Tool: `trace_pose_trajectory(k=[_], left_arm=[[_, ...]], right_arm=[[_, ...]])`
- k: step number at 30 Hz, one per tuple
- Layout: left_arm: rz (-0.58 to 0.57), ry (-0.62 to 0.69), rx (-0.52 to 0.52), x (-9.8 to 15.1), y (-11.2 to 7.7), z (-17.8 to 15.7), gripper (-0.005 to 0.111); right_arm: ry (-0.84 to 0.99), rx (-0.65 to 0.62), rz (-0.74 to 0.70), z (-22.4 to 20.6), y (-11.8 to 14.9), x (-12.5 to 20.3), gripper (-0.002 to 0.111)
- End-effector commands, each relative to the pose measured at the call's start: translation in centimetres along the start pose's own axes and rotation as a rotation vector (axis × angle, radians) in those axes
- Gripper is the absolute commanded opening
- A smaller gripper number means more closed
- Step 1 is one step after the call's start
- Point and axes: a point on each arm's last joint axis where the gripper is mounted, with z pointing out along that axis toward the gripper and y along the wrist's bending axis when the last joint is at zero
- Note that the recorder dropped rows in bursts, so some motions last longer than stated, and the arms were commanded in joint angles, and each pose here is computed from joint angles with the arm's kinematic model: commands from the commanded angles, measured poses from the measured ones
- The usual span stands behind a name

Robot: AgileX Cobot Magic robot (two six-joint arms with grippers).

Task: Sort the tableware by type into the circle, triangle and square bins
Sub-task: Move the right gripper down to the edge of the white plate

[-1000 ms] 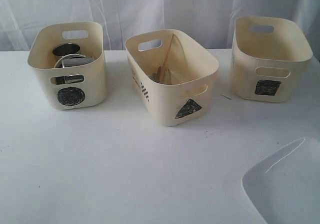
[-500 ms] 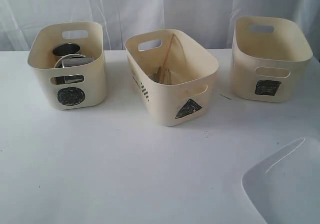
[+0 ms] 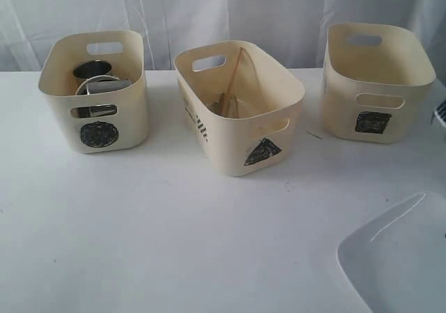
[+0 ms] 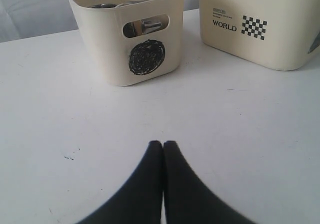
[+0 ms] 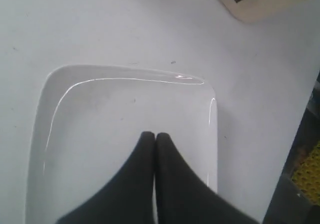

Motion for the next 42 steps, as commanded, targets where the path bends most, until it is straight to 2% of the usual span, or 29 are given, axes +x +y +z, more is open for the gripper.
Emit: trace_pose_trajectory(k=[1,7,12,17,19,23,27,30,32,36,42], left_arm=[[-0.004,-0.003,-0.001,0.1,0.0,0.0,0.000],[-0.004,-0.003,-0.001,0.1,0.0,0.0,0.000],[-0.004,-0.003,-0.001,0.1,0.0,0.0,0.000],[-0.004,-0.003,-0.001,0.1,0.0,0.0,0.000],[-0.004,-0.003,-0.001,0.1,0.0,0.0,0.000],[-0.004,-0.003,-0.001,0.1,0.0,0.0,0.000],[-0.004,-0.003,-0.001,0.1,0.0,0.0,0.000],[-0.004,-0.003,-0.001,0.1,0.0,0.0,0.000],[-0.004,-0.003,-0.001,0.1,0.0,0.0,0.000],[-0.004,-0.003,-0.001,0.1,0.0,0.0,0.000],[-0.004,-0.003,-0.001,0.1,0.0,0.0,0.000]], right_arm=[[0.056,0.040,-0.106,1.0,0.1,-0.6,0.000],[0.174,0.135,-0.175,2.4,0.8,-0.2,0.000],[0.221,0.115,-0.198,3.7,4.4,-0.2,0.000],[0.271,0.143,-0.311,4.4,8.1,-0.6,0.001],[0.275,0.160,-0.369,5.1,9.5,-1.0,0.005],[0.316,0.178,-0.412,6.3,11.4,-1.1,0.026],[0.367,0.222,-0.334,7.8,12.6,-0.9,0.050],[0.407,0.258,-0.271,8.9,13.3,-0.6,0.061],[0.427,0.273,-0.258,9.6,13.8,-0.5,0.064],[0.433,0.221,-0.271,11.2,15.2,-0.5,0.064],[0.395,0.189,-0.217,12.2,16.6,-1.8,0.064]])
